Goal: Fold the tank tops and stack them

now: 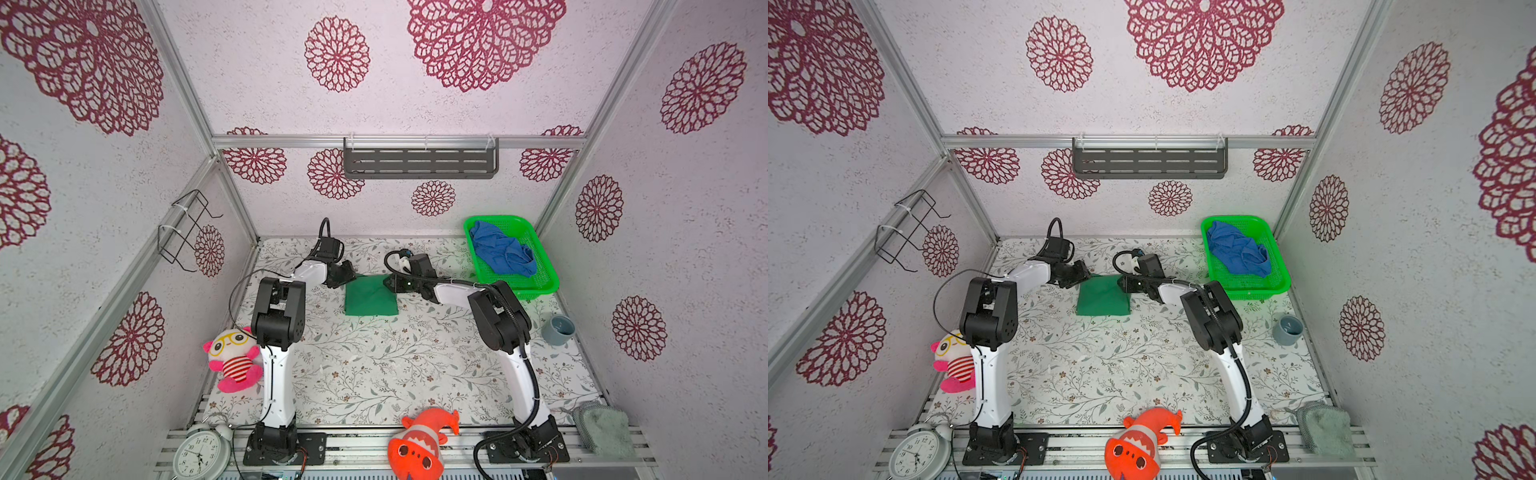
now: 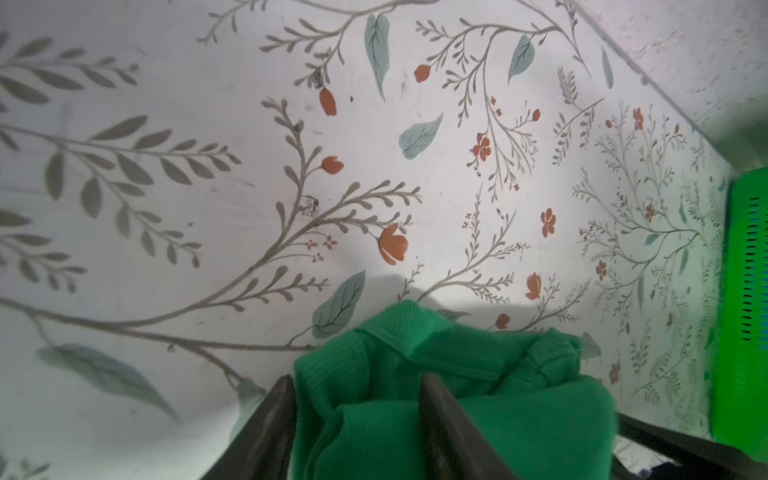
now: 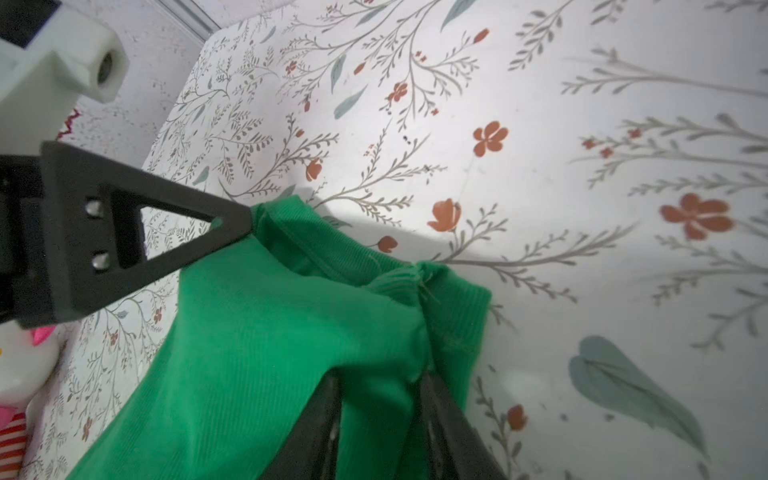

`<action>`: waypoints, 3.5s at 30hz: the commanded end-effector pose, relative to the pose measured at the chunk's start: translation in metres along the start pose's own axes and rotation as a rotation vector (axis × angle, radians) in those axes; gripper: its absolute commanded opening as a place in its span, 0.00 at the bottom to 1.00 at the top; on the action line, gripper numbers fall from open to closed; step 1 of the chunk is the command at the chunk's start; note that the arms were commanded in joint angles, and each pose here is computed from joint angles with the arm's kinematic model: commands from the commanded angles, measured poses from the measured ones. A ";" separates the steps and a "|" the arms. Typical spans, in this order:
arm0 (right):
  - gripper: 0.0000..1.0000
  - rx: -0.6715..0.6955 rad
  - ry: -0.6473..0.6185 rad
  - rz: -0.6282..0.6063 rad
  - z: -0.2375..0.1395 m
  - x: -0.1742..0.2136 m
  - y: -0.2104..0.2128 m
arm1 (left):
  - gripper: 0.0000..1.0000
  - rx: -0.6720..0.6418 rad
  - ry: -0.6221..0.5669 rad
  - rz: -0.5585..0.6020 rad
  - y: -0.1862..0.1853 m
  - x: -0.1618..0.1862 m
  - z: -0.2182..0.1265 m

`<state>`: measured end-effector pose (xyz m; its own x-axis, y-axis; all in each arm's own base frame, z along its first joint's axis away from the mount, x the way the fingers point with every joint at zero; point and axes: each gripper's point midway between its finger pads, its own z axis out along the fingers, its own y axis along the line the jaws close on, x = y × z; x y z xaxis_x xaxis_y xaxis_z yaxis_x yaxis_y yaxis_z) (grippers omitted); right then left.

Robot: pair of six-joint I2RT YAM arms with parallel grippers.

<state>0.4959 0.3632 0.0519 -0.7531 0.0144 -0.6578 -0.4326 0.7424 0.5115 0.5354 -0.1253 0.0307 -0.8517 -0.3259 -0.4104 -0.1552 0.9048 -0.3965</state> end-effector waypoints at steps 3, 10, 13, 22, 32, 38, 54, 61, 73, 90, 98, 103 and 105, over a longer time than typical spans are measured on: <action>0.44 -0.040 -0.081 -0.059 -0.055 -0.040 0.039 | 0.56 -0.069 -0.158 0.076 -0.011 -0.030 -0.086; 0.64 -0.011 -0.145 -0.125 -0.123 -0.053 0.060 | 0.59 -0.180 -0.242 0.139 -0.042 -0.019 -0.147; 0.68 0.050 -0.132 -0.141 -0.141 -0.046 0.051 | 0.64 -0.148 -0.177 0.157 -0.064 0.006 -0.132; 0.79 0.166 -0.110 -0.175 -0.182 -0.022 0.033 | 0.68 -0.199 0.066 0.209 -0.069 0.069 -0.060; 0.90 0.245 -0.139 -0.173 -0.218 -0.014 0.008 | 0.71 -0.291 0.196 0.281 -0.045 0.091 -0.020; 0.90 0.267 -0.153 -0.166 -0.230 -0.011 -0.004 | 0.72 -0.422 0.230 0.414 -0.022 0.077 -0.017; 0.90 0.284 -0.194 -0.146 -0.245 -0.015 -0.015 | 0.72 -0.590 0.251 0.490 0.053 0.017 -0.029; 0.90 0.304 -0.184 -0.142 -0.248 -0.011 -0.022 | 0.73 -0.680 0.259 0.508 0.121 -0.015 -0.043; 0.90 0.377 -0.178 -0.137 -0.282 0.008 -0.035 | 0.76 -0.657 0.228 0.444 0.203 -0.068 -0.047; 0.89 0.379 -0.182 -0.087 -0.291 0.009 -0.035 | 0.91 -0.338 -0.018 0.229 0.097 -0.084 -0.094; 0.87 0.375 -0.173 -0.079 -0.290 0.013 -0.037 | 0.82 -0.441 -0.088 0.135 0.115 -0.084 -0.114; 0.82 0.344 -0.155 -0.050 -0.280 0.017 -0.037 | 0.42 -0.325 -0.109 0.057 0.096 -0.078 -0.106; 0.82 0.338 -0.152 -0.049 -0.278 0.017 -0.037 | 0.34 -0.308 -0.099 0.059 0.089 -0.070 -0.097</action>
<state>0.3589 0.1474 0.1732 -0.6450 0.0268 -0.7637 -0.2579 0.9331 0.2505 0.5208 0.0255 0.0818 -0.8625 -0.2423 -0.4442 -0.2634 0.9646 -0.0148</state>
